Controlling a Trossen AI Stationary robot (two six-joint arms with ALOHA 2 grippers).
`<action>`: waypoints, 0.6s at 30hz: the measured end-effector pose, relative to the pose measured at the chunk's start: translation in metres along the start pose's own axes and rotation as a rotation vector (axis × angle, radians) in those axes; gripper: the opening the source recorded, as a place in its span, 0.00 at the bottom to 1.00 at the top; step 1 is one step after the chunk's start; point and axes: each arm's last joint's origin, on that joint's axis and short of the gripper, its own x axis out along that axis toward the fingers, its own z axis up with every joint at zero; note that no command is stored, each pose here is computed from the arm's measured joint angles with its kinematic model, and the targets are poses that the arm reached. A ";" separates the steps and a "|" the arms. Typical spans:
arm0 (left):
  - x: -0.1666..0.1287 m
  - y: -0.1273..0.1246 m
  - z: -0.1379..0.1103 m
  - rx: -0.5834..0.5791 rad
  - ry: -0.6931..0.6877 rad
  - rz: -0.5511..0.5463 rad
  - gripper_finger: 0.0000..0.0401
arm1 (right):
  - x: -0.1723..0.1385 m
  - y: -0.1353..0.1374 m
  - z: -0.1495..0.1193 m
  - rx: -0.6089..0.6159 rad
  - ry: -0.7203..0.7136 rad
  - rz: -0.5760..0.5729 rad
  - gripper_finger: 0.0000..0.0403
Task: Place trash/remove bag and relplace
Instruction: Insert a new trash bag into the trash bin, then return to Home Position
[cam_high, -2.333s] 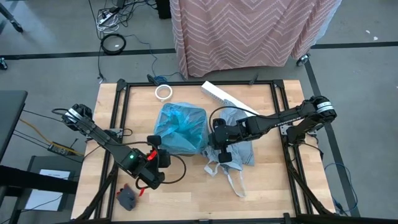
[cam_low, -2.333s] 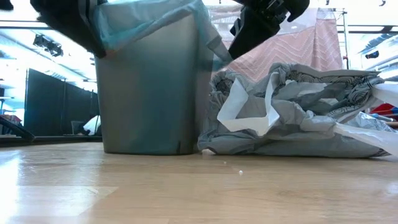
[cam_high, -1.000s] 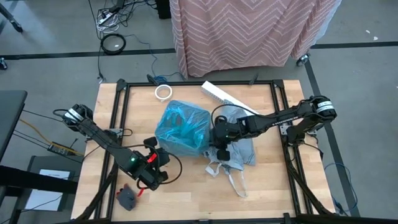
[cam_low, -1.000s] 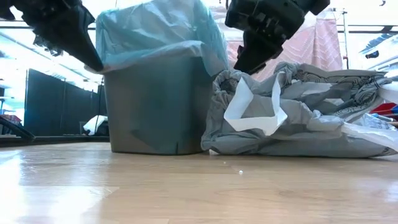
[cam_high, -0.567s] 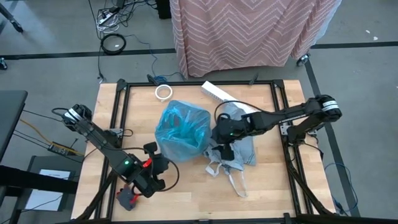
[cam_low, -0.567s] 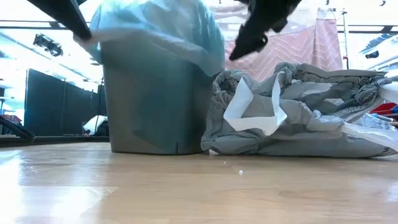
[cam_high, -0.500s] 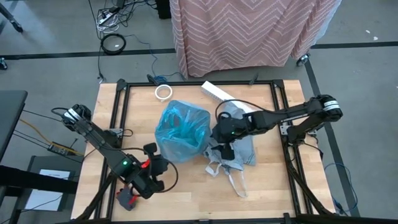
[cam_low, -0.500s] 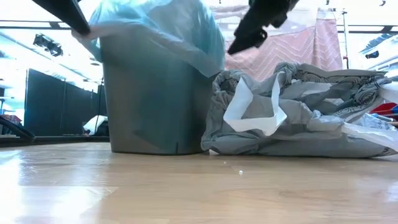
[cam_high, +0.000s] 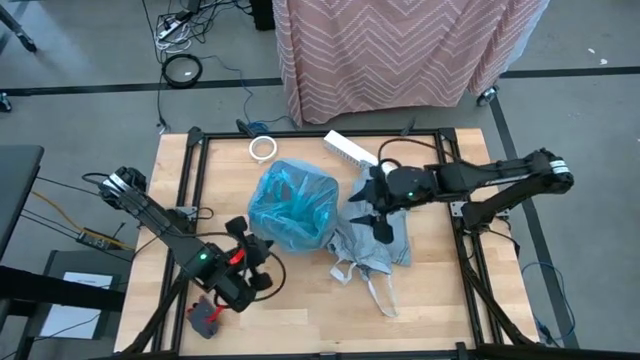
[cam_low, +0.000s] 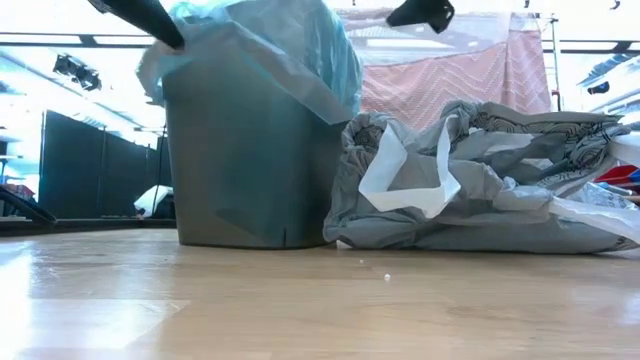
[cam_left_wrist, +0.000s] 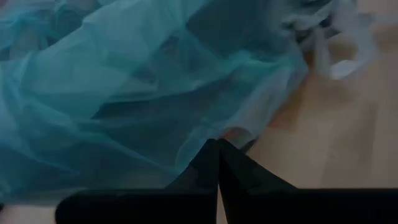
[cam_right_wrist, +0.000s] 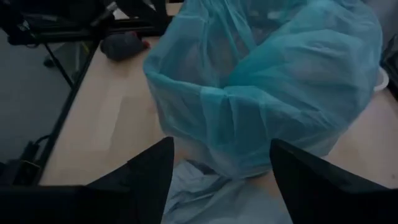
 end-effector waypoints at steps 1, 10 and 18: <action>-0.002 0.001 0.001 -0.012 -0.002 -0.010 0.04 | -0.003 0.000 0.000 0.016 0.003 0.002 0.63; -0.022 -0.001 0.020 -0.136 -0.023 -0.291 0.19 | -0.038 0.001 0.004 0.105 -0.069 0.059 0.73; -0.050 0.025 0.045 -0.344 -0.168 -0.436 0.29 | -0.106 -0.011 0.008 0.321 -0.277 0.089 0.76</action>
